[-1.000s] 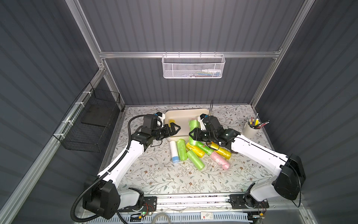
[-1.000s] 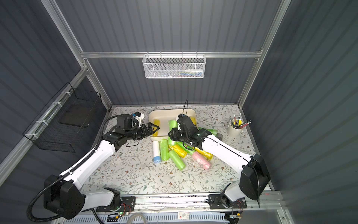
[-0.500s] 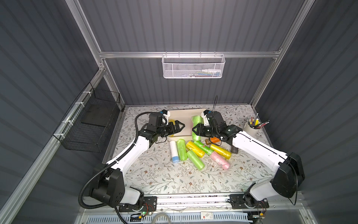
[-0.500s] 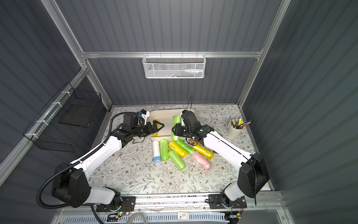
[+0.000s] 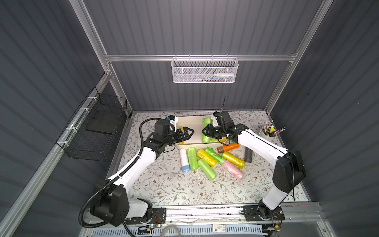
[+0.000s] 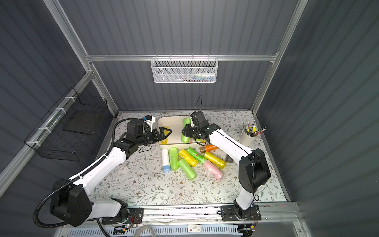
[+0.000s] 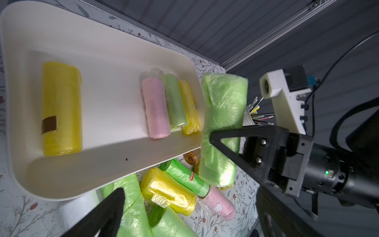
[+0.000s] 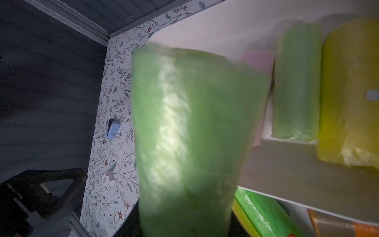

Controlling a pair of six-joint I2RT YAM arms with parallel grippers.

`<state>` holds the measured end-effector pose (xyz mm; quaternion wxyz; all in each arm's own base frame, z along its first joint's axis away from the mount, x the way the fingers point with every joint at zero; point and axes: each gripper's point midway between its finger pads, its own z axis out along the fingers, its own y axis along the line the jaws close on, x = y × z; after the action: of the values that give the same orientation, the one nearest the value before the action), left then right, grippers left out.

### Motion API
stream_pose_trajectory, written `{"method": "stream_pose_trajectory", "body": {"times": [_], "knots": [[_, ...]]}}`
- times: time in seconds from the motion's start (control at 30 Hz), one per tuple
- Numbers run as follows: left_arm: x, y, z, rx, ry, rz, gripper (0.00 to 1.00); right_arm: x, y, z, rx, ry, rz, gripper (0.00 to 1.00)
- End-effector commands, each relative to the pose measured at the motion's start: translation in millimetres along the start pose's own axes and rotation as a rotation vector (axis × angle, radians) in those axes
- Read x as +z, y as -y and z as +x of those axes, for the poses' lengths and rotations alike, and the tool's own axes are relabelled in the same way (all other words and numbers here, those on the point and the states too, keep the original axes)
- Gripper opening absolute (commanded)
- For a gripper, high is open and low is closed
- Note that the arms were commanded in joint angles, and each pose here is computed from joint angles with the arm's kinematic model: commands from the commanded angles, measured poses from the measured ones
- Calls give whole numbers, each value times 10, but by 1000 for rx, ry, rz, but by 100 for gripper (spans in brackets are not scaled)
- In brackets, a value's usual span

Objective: Put the roll of trash bags into the storage box
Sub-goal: Place the roll of trash bags in the storage box.

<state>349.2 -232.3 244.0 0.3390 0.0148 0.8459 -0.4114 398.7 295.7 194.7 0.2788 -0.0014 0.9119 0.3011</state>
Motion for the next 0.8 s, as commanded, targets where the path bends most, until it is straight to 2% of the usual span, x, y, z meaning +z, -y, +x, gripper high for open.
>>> {"method": "stream_pose_trajectory", "body": {"times": [0.0, 0.77], "knots": [[-28, 8, 27, 22, 4, -2, 100, 14, -130, -133, 1, 12, -46, 35], [-97, -101, 204, 4, -17, -26, 100, 457, -68, -218, 20, -41, -25, 35]]}}
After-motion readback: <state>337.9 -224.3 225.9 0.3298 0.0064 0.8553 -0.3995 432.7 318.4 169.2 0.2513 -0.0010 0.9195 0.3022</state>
